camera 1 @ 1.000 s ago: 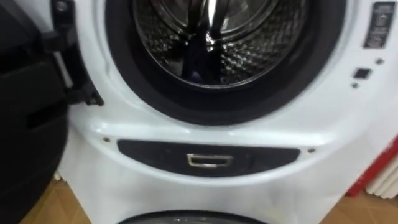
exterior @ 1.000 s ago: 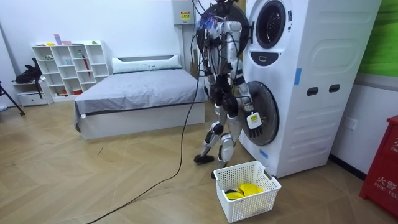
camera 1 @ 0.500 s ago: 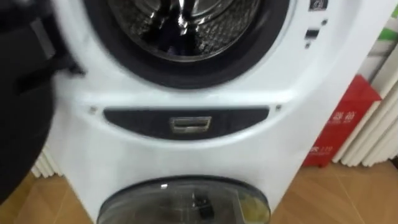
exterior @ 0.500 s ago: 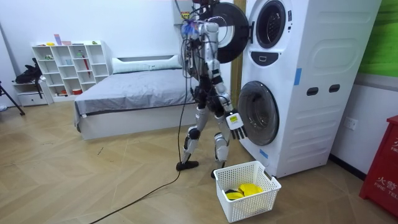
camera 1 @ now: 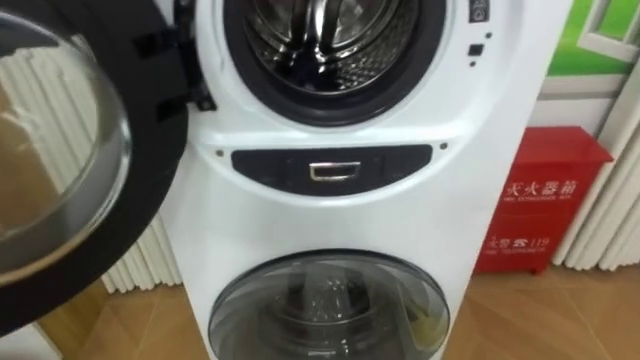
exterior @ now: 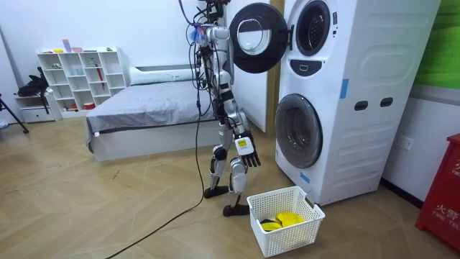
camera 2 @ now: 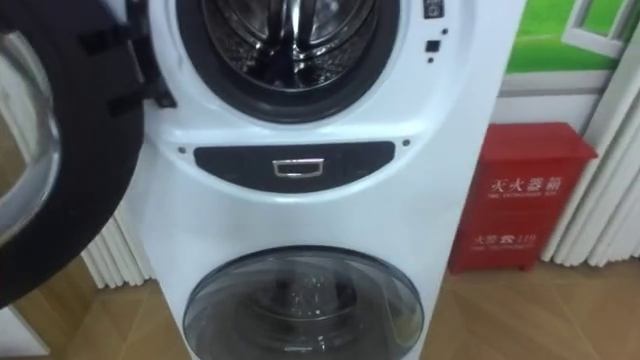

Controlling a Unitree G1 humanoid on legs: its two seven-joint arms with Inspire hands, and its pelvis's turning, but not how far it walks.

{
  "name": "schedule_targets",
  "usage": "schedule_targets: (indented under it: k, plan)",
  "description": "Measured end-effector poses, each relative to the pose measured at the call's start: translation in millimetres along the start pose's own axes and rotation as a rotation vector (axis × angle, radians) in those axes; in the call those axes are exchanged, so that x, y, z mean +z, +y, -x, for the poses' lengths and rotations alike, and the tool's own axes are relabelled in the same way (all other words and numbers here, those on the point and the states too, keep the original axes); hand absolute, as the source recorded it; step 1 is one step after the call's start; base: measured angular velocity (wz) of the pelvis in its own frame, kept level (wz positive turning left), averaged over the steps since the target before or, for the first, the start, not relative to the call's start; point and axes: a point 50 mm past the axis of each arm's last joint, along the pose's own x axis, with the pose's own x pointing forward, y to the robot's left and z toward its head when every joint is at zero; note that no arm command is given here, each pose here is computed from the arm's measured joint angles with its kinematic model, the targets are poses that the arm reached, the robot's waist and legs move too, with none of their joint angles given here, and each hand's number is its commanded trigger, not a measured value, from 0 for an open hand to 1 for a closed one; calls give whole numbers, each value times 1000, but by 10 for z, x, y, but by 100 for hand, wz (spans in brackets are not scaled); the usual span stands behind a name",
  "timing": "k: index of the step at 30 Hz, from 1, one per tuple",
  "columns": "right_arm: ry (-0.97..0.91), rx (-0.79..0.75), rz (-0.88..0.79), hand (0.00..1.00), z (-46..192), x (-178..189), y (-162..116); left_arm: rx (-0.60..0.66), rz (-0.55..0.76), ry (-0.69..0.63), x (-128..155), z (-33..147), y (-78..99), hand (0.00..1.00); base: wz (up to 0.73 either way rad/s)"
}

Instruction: Pick clothes from washing machine

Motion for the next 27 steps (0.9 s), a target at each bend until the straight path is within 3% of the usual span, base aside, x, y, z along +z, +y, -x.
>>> schedule_targets:
  k: [4,10,14,16,18,27]
  plan:
    - [-16,-24,11,0,-2,75,-83,121,282,-95,370,-64,314,0,-11]
    - [-88,-61,52,0,-1,269,-198,256,431,-462,1198,98,819,0,10]
    - [-104,-80,26,0,8,284,-252,344,530,-742,1741,447,1187,0,17]
    - [-95,-89,20,0,17,244,-284,402,598,-905,2005,725,1402,0,0]
    - [-82,-98,21,0,30,186,-323,468,602,-1008,2179,918,1531,0,6]
    - [-61,-152,57,0,66,99,-456,624,454,-1056,2346,1088,1762,0,14]
